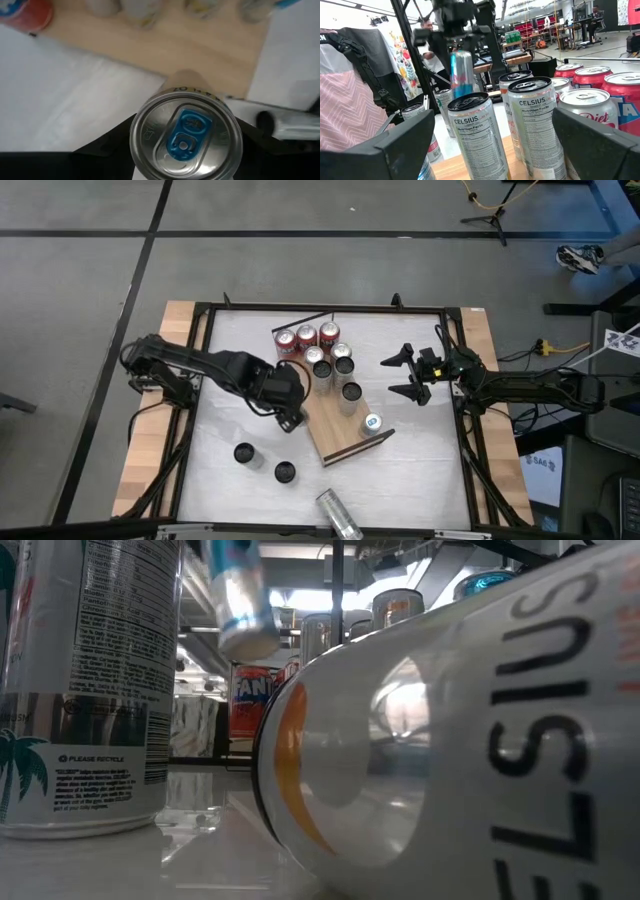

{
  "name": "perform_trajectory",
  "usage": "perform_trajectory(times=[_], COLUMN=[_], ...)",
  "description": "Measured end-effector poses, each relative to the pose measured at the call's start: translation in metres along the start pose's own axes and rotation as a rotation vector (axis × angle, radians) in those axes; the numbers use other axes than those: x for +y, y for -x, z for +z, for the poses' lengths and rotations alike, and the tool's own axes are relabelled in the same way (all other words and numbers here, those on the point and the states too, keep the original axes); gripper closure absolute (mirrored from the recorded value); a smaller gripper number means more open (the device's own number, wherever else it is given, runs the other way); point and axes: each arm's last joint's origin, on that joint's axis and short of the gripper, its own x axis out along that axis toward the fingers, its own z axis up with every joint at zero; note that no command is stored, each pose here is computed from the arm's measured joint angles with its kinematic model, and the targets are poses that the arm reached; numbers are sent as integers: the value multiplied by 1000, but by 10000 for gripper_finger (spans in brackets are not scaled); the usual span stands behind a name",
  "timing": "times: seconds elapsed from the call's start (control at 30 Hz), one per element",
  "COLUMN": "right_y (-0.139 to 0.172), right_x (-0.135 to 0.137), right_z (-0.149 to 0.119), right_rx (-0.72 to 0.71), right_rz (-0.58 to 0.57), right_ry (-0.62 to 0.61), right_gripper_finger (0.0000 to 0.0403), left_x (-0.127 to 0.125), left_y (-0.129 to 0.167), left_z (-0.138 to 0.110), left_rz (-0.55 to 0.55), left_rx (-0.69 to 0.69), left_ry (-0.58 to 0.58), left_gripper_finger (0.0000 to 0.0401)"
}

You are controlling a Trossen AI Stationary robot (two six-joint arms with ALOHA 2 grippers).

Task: Place canned beverage on shelf
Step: Align the blue soda can with the other blue soda can

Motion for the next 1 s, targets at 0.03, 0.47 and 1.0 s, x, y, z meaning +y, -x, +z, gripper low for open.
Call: perform_trajectory(times=[0.03,0.47,1.0], right_y=[0,0,0], right_x=[0,0,0], right_z=[0,0,0], right_rx=[0,1,1], right_rz=[0,0,0], right_ry=[0,-1,0], right_gripper_finger=[4,4,4], left_x=[-1,-29,-49], left_y=[4,0,-21], left_z=[2,20,28], left_rz=[-16,-211,-283], left_rx=[-10,-151,-181], left_ry=[3,-81,-120], left_gripper_finger=[176,176,176])
